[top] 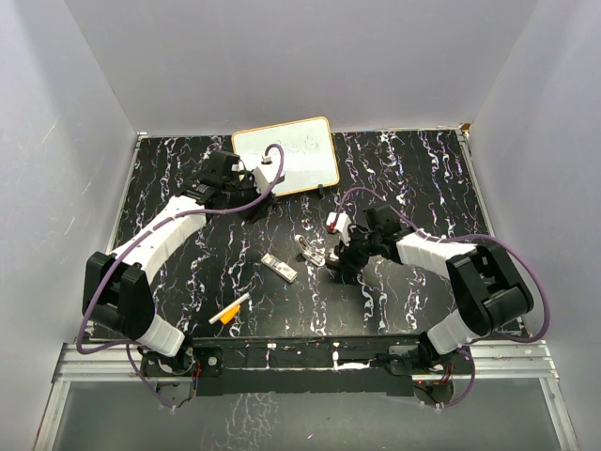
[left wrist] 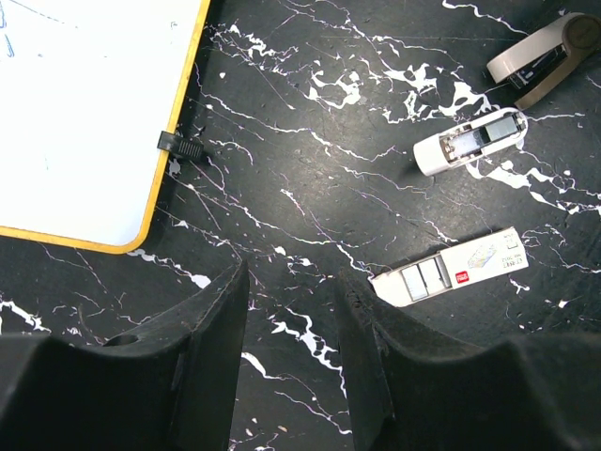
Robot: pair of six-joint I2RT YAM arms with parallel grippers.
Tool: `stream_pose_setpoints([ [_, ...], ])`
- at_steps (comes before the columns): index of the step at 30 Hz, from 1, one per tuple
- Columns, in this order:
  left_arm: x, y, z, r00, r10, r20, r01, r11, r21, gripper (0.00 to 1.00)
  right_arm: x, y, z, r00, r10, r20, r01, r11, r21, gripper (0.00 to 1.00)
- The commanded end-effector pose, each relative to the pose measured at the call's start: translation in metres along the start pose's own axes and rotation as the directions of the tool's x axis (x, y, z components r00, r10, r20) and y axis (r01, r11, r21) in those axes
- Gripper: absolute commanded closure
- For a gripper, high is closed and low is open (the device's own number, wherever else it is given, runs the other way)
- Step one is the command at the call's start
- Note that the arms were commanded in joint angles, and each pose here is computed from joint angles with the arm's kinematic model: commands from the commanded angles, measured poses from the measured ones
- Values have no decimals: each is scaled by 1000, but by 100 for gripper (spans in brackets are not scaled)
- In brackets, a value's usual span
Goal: Load the staples into the stapler
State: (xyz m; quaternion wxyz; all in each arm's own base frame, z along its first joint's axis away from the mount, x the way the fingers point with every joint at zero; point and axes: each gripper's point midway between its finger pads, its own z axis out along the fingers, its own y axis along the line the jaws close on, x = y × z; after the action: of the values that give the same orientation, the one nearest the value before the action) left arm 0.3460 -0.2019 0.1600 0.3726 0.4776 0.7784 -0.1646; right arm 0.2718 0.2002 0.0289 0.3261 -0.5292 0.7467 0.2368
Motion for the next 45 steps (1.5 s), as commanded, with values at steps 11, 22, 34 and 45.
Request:
stream_pose_setpoints([
  [11,-16,4,-13,999,7,48,-6,1000,-23,59,-45,-111,-40,975,-221,-15,188,789,585,72],
  [22,-15,7,-17,999,11,50,-9,999,-42,59,-13,-113,-26,928,-280,-247,371,622,689,67],
  [34,-15,7,-19,998,15,56,-13,999,-46,59,11,-55,-3,928,-275,-251,371,747,552,44],
  [45,-14,6,-21,998,20,58,-17,999,-51,59,11,-22,7,951,-254,-175,305,858,414,40],
])
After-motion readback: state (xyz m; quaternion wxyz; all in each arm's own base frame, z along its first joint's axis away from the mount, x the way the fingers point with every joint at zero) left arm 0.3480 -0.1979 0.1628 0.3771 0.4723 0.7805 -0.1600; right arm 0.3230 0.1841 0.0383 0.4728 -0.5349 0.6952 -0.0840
